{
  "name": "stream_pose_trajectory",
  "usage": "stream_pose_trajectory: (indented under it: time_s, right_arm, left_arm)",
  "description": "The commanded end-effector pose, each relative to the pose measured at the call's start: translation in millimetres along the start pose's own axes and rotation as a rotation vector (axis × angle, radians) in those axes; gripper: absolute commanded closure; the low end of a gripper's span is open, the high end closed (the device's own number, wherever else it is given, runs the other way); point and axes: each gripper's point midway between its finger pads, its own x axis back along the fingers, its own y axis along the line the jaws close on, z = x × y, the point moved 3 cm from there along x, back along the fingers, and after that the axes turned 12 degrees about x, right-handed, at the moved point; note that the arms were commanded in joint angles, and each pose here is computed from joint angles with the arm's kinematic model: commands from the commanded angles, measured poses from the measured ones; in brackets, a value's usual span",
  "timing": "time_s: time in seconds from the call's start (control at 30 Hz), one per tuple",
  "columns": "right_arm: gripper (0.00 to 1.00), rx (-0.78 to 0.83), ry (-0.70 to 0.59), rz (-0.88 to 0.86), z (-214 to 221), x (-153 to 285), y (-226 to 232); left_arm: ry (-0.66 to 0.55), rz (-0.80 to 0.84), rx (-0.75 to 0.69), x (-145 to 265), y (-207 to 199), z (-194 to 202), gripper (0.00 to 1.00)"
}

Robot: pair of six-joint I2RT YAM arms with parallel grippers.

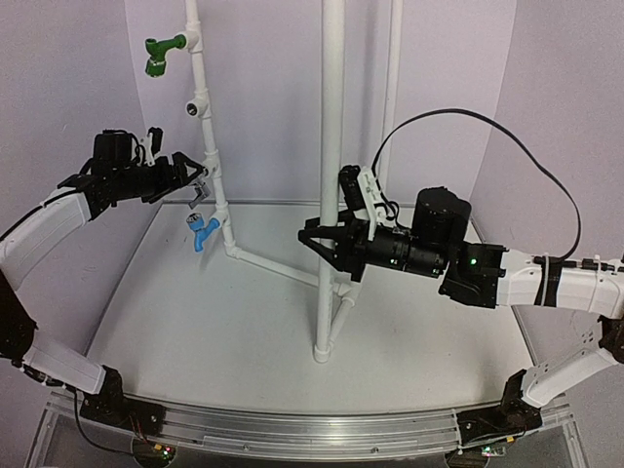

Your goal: Install the water faucets

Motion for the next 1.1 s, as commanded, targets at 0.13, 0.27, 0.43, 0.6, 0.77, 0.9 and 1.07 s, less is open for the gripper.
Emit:
stream_pose_trajectory:
  time_s: [0.13, 0.27, 0.43, 0.6, 0.77, 0.9, 1.07]
  right_arm:
    - [1.00, -0.187, -0.059, -0.139, -24.8, -3.3, 22.8]
    - [1.00, -0.187, -0.058, -0.135, -24.3, -2.5, 23.0]
    - [1.00, -0.184, -0.060, -0.129, -25.1, -0.5, 22.3]
    - [1.00, -0.182, -0.059, -0.129, -24.6, -1.0, 22.5]
    - [1.00, -0.183, -0.056, -0.128, -23.5, -1.1, 22.4]
    - [1.00, -0.183, -0.054, -0.124, -22.5, -1.3, 21.9]
    - [1.00, -0.183, -0.052, -0.122, -21.5, -2.4, 21.7]
  left_arm:
    - [-0.026, -0.131, -0.116, -33.7, 9.0, 8.5, 0.22]
    - [-0.035, -0.218, -0.189, -45.6, 13.6, 15.5, 0.33]
    - [-0.097, -0.336, -0.270, -44.2, 18.8, 8.8, 0.49]
    - [-0.139, -0.426, -0.335, -36.9, 26.1, -2.6, 0.66]
    - [-0.162, -0.529, -0.417, -28.4, 36.6, -9.8, 0.74]
    - [-0.177, -0.621, -0.465, -22.0, 45.7, -13.9, 0.77]
    - [-0.169, -0.712, -0.573, -19.4, 51.1, -10.3, 0.76]
